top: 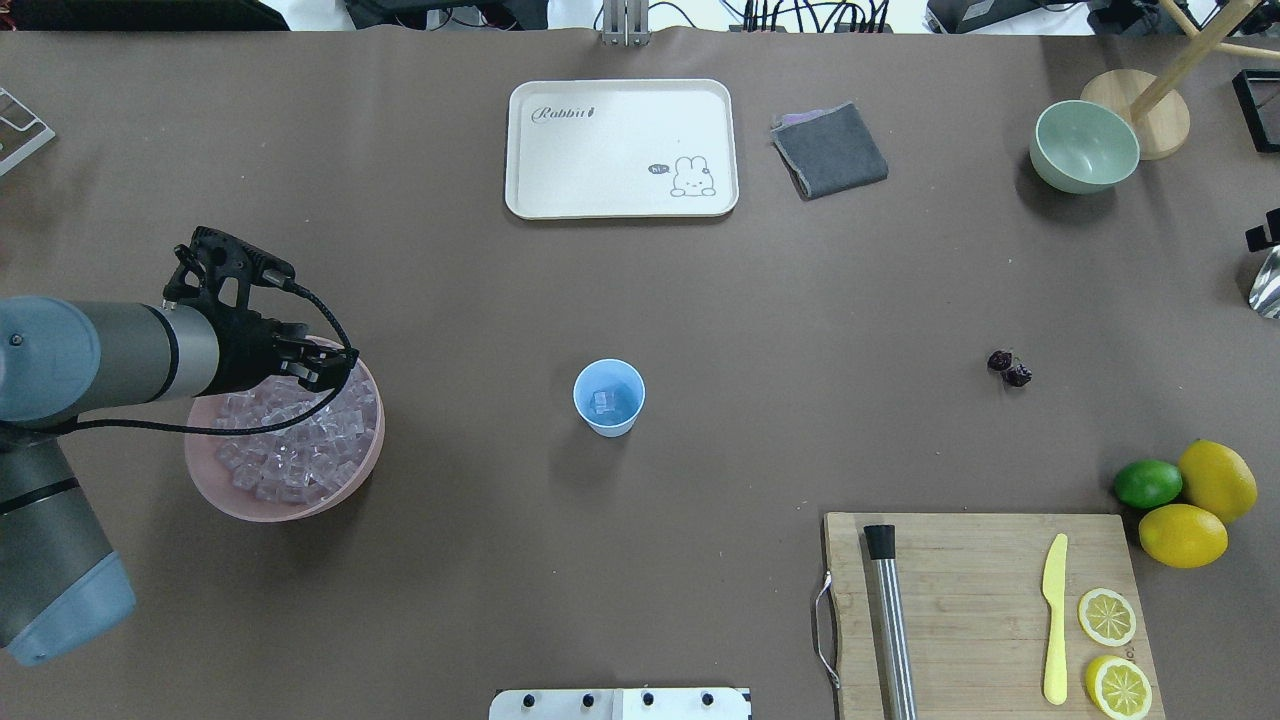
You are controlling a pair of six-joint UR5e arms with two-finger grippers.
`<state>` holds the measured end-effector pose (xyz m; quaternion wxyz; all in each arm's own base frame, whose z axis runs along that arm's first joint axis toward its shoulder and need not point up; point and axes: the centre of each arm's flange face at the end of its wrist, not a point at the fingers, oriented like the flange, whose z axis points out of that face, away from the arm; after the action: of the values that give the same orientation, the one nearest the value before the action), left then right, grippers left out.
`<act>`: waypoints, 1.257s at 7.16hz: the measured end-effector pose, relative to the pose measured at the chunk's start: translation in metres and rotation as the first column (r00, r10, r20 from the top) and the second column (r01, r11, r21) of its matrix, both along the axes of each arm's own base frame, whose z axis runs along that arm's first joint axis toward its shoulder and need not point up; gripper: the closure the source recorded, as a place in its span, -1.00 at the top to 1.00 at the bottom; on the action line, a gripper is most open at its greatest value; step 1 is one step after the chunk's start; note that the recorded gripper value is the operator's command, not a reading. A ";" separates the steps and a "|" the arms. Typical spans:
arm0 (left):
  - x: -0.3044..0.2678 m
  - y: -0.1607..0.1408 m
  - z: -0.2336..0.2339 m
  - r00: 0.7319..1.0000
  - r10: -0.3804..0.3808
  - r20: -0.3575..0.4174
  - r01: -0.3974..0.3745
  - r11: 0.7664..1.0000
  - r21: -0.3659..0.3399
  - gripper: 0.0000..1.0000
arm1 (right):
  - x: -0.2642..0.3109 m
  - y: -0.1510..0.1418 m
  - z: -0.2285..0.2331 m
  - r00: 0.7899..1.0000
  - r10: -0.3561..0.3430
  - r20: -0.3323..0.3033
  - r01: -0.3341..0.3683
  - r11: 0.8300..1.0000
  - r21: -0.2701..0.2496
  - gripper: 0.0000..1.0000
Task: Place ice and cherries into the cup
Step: 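Lower the left gripper into the ice and pinch a third cube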
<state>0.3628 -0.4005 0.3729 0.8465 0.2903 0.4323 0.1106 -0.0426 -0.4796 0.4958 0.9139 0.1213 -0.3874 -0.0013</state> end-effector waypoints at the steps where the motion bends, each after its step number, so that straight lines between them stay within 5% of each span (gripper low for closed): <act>1: 0.005 0.005 0.000 1.000 -0.003 -0.014 0.003 1.000 -0.023 0.40 | 0.000 0.000 0.000 1.000 0.000 0.000 0.000 1.000 0.000 1.00; 9: -0.002 0.016 0.016 1.000 -0.005 -0.007 0.005 0.998 -0.055 0.28 | 0.000 0.000 0.000 1.000 -0.001 0.000 0.001 1.000 0.000 1.00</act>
<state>0.3606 -0.3846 0.3886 0.8530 0.2685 0.4372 0.0955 -0.0427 -0.4794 0.4960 0.9138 0.1212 -0.3877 -0.0019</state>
